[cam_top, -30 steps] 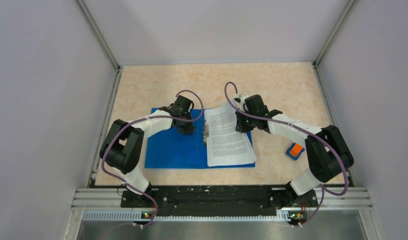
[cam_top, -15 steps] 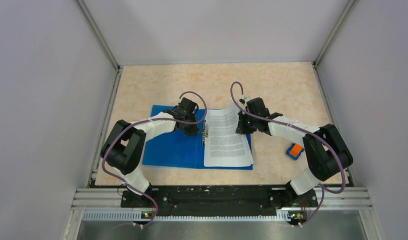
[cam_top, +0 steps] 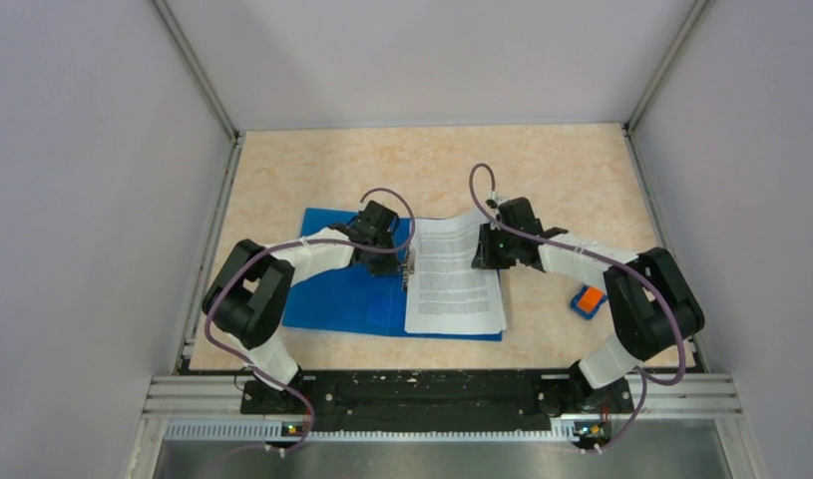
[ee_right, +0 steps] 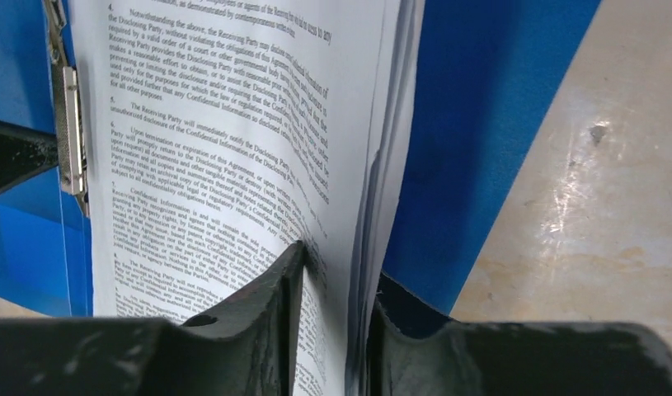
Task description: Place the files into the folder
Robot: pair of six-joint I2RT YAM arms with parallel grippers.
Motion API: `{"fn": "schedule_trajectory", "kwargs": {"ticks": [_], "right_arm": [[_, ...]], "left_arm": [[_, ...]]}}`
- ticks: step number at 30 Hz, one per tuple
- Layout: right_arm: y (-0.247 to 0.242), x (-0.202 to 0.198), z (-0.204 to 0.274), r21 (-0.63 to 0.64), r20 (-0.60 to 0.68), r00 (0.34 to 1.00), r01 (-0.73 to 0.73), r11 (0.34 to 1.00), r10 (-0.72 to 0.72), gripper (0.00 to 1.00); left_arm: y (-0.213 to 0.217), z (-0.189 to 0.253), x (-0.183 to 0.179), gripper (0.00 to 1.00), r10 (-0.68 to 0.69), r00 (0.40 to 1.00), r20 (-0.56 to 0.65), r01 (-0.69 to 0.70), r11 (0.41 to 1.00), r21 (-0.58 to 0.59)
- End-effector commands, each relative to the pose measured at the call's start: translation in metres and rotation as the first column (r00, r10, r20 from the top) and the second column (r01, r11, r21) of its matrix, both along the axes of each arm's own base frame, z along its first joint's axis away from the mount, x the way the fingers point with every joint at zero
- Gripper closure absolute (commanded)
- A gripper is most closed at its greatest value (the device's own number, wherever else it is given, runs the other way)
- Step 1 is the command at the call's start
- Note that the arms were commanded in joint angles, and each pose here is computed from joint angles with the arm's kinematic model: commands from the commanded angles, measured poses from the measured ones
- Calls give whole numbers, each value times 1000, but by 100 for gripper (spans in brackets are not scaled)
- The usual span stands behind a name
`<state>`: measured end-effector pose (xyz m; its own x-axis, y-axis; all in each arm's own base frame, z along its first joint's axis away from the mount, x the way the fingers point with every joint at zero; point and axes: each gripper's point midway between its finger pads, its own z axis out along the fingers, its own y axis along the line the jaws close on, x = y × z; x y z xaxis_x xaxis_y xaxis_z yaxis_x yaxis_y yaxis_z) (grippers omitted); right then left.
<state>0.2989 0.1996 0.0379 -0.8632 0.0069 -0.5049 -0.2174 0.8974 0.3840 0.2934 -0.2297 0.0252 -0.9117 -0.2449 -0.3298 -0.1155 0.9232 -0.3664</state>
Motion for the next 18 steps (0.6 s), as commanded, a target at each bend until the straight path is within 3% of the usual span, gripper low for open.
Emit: {"fn": "schedule_trajectory", "kwargs": {"ticks": [1, 11, 18], "right_arm": [[-10, 9, 9, 15, 32, 998, 49, 999, -49, 68], [-17, 6, 5, 33, 6, 996, 84, 996, -84, 40], [-16, 2, 4, 59, -10, 994, 108, 992, -107, 31]], "left_arm": [[-7, 0, 4, 88, 11, 1000, 17, -11, 1000, -22], [-12, -4, 1, 89, 14, 1000, 5, -14, 999, -31], [-16, -8, -4, 90, 16, 1000, -2, -16, 999, -40]]}}
